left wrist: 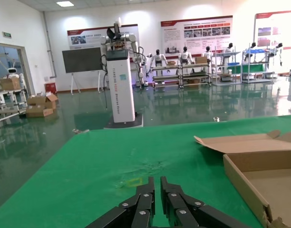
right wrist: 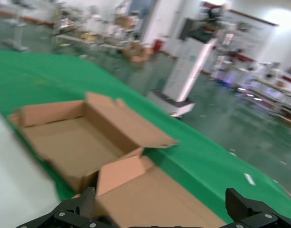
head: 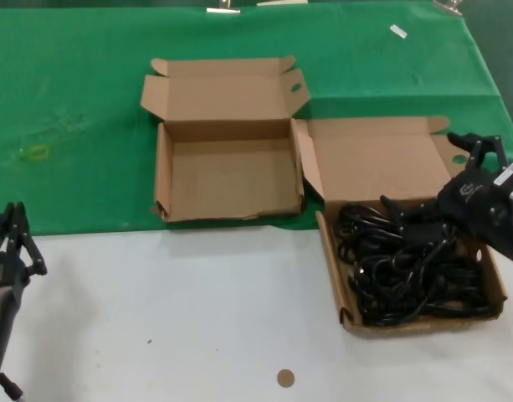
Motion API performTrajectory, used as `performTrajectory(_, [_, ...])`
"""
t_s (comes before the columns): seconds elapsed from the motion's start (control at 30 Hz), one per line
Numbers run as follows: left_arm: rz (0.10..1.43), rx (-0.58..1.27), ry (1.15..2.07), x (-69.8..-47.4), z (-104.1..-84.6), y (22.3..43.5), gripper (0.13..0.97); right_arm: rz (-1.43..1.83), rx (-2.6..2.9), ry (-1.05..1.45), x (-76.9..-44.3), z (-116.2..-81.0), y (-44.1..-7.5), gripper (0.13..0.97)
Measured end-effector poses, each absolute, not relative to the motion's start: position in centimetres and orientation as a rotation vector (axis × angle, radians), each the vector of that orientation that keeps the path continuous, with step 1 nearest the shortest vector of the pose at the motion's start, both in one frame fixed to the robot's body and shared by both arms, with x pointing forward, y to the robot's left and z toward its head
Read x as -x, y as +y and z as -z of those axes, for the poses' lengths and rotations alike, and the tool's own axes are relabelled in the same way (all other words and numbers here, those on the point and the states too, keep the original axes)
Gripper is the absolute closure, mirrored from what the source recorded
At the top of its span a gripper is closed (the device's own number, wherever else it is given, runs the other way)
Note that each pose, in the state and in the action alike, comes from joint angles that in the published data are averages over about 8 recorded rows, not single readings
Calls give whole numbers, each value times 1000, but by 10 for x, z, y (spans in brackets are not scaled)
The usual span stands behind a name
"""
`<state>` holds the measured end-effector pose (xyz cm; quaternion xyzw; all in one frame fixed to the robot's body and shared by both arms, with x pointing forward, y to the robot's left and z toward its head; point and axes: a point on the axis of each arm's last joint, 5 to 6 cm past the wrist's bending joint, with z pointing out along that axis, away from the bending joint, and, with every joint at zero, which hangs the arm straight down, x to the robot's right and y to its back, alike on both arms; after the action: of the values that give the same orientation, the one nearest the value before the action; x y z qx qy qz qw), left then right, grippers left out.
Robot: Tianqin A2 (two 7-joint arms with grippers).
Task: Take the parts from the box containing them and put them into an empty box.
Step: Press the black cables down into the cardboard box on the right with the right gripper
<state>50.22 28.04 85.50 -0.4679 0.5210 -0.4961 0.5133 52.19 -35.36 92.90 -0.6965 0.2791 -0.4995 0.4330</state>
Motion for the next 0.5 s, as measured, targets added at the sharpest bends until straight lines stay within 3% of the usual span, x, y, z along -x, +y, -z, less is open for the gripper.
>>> performTrajectory(0.5, [1193, 1125, 1253, -502, -855, 280, 953, 1103, 2085, 322, -536, -970, -372, 130])
